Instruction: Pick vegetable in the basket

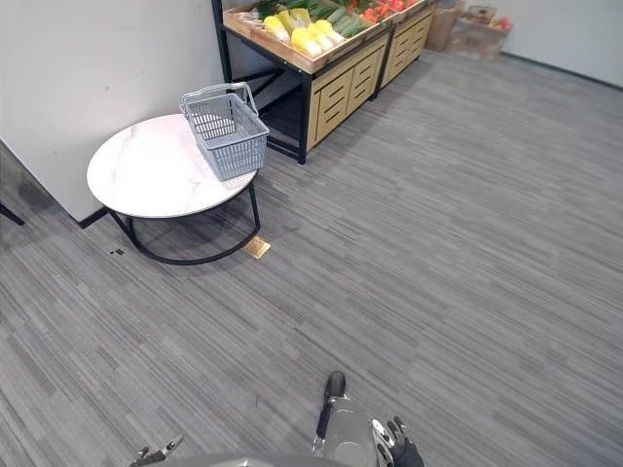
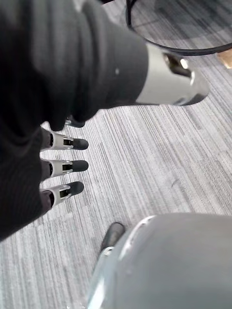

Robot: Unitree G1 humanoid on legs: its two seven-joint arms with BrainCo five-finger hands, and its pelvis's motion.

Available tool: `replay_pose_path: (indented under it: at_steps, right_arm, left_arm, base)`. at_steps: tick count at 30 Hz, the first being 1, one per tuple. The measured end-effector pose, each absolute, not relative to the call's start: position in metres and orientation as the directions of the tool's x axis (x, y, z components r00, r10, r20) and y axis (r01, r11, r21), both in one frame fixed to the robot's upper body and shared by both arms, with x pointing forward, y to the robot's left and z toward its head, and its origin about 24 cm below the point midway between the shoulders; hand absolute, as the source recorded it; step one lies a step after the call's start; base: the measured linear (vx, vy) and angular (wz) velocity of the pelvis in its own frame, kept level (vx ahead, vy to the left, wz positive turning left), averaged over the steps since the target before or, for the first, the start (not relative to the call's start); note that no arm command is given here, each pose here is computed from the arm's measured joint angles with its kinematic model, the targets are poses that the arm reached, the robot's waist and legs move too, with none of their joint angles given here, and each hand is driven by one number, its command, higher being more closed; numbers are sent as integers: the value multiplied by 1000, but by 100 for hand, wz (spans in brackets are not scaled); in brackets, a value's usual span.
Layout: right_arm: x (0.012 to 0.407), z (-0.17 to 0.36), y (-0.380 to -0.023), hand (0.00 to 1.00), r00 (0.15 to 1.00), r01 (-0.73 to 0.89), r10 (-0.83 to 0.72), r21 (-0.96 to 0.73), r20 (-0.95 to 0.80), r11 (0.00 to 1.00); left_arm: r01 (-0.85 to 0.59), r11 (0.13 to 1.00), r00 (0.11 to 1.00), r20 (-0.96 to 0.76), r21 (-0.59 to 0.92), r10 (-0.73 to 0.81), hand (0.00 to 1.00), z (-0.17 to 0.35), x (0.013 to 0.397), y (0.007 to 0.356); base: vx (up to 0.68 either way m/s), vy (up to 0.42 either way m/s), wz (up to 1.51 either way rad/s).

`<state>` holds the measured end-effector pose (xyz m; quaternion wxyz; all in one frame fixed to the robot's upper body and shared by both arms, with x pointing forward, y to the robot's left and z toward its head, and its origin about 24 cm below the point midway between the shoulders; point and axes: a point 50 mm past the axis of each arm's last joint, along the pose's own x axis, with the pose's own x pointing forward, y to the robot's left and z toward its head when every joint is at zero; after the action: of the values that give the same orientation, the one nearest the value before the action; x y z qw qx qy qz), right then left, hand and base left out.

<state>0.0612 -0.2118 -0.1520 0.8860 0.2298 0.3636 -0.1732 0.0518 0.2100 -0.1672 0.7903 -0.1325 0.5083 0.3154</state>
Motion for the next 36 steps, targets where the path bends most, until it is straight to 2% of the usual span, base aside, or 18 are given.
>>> replay_pose_path:
  at_steps: [11, 21, 24, 25, 31, 36]
  right_arm:
    - [58, -152, -222, 0, 632, 499, -173, 226, -755, 836]
    - [76, -154, -201, 0, 657, 407, -76, 268, -750, 873]
    - [88, -154, -174, 0, 690, 319, 16, 324, -724, 891]
    - [92, -153, -176, 0, 698, 311, 18, 325, -716, 893]
    - [90, -156, -179, 0, 667, 293, 9, 273, -745, 916]
    - [91, -155, -182, 0, 674, 269, 22, 273, -739, 924]
  left_arm:
    - [-711, 701, 298, -880, 54, 370, 0, -166, 53, 201]
    - [-749, 655, 242, -879, 101, 412, 0, -166, 32, 209]
    - [-749, 654, 278, -846, 106, 455, 0, -161, 44, 220]
    - [-747, 656, 274, -847, 110, 455, 0, -162, 45, 219]
    - [-689, 688, 160, -879, 227, 449, 0, -166, 29, 227]
    - [-638, 722, 147, -879, 266, 454, 0, -166, 27, 232]
  base:
    - [431, -188, 13]
    - [470, 132, -26]
    - [516, 228, 8]
    - [376, 173, 17]
    - [320, 162, 21]
    - [265, 52, 21]
